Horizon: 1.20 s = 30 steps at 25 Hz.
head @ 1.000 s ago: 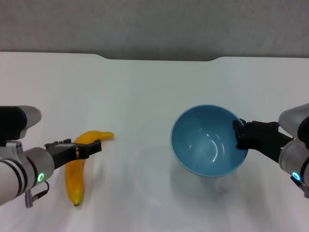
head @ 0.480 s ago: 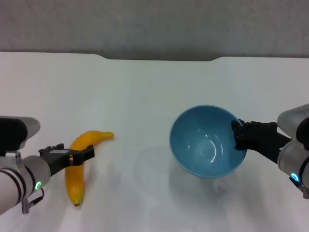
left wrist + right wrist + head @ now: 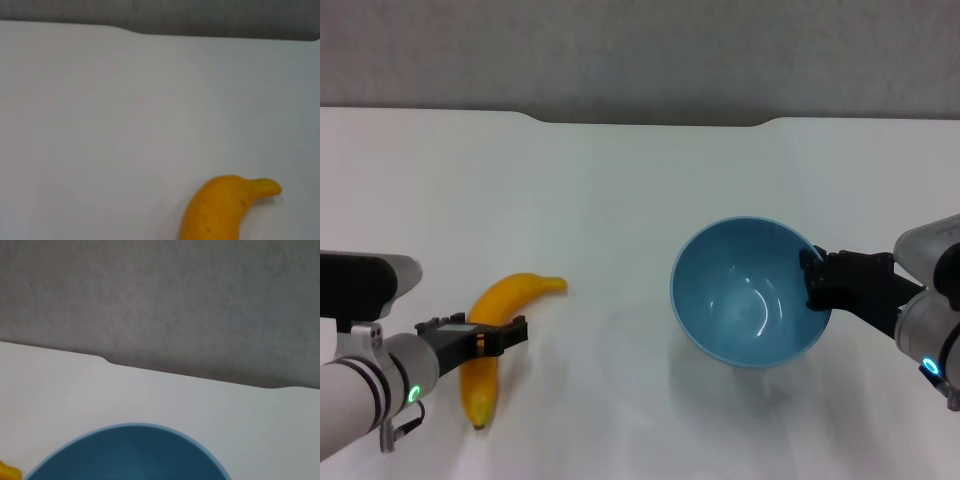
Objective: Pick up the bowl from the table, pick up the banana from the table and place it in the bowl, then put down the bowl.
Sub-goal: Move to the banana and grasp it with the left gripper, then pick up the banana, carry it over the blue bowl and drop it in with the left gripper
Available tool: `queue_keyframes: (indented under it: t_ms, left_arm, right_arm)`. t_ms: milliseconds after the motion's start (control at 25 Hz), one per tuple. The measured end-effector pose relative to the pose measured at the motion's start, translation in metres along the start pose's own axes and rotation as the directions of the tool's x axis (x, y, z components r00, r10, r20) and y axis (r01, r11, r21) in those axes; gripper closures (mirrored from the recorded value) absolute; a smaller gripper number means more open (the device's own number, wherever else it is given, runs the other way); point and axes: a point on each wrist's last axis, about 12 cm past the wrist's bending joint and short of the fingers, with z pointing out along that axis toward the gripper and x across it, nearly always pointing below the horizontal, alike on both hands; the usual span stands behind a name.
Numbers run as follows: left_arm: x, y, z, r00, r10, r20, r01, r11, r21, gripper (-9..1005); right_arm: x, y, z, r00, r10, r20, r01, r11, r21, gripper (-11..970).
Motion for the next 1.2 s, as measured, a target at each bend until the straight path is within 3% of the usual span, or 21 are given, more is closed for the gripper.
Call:
queue_keyframes:
  t_ms: [480,880,1120,1200]
  left_arm:
    - [0.0034,0.0010,0.0010,1.000,0.014,-0.006,-0.014,1.000,-0.006,100]
    - [0.0070,0.0018,0.0012,0.999,0.047,-0.003,-0.047,0.999,-0.009,221]
    - [0.0066,0.0034,0.0006,0.999,0.047,0.007,-0.047,0.999,-0.015,448]
    - [0.0063,0.0042,0.0003,0.999,0.044,0.012,-0.044,0.999,-0.017,453]
  right_arm:
    - [0.0002,0.0004,0.0000,1.000,-0.001,-0.001,0.001,1.000,-0.001,923]
    - [0.0001,0.0004,0.0000,1.000,0.000,-0.001,0.000,1.000,-0.001,923]
    - [-0.0001,0.0005,0.0000,1.000,-0.001,0.000,0.001,1.000,-0.002,923]
    - [-0.0002,0.0005,0.0000,1.000,-0.001,0.001,0.001,1.000,-0.002,922]
